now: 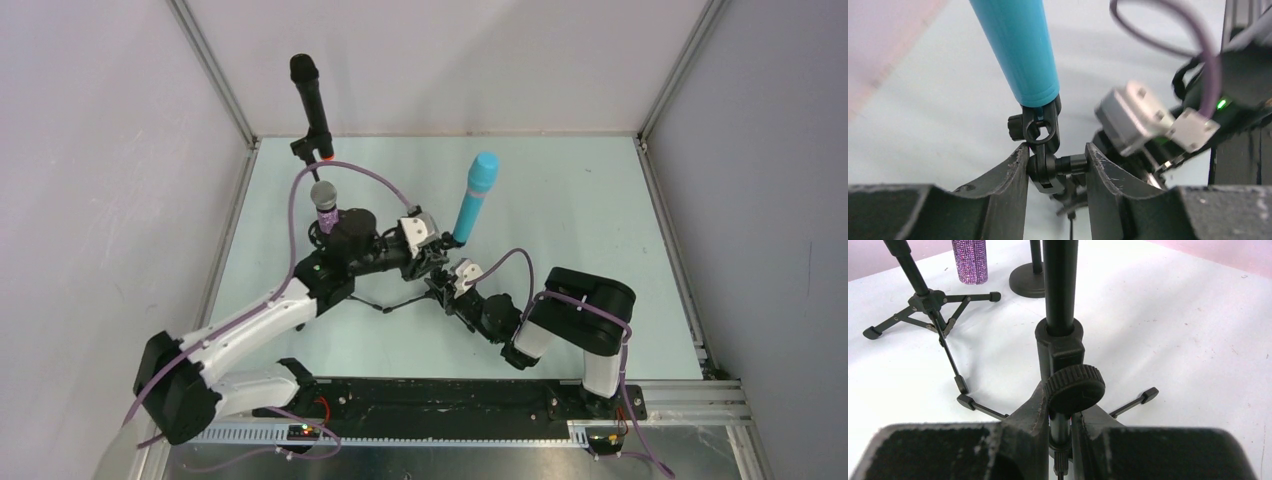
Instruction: Attach the microphones to the stand
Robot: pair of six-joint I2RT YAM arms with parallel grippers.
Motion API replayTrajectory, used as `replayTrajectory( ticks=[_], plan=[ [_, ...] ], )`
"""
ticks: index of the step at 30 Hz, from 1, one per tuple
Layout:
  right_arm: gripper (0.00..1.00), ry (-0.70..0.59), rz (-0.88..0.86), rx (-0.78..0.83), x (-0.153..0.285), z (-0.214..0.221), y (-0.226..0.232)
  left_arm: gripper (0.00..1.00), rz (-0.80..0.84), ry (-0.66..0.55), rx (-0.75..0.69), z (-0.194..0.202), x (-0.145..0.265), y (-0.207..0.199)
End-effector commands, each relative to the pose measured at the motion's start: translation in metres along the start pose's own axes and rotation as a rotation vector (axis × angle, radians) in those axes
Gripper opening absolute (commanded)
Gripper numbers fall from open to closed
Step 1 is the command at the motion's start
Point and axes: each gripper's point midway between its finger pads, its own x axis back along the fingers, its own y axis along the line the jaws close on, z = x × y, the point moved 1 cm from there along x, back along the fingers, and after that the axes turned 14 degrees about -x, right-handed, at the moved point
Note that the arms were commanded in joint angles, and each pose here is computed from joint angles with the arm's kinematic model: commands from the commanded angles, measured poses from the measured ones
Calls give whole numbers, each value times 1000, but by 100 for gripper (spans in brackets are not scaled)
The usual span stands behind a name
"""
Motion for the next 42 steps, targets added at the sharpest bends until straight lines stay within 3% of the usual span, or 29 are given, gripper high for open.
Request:
replayTrajectory(
  ticks=[1,15,25,29,35,42],
  plan=[
    [0,173,132,55,31,57,-38,0,-321,-526,-253,-164,62,65],
    [0,164,142,46,29,55,-40,0,-373,-589,-282,-184,74,74],
    [2,97,144,28,26,29,-36,0,-361,-560,-273,-171,64,73],
    [31,64,148,26,27,13,-35,0,-338,-551,-261,-167,56,71],
    [65,21,142,14,32,-12,-31,0,-331,-533,-249,-161,46,74],
    [89,9,145,5,48,-28,-33,0,-341,-495,-230,-151,32,83]
  ],
)
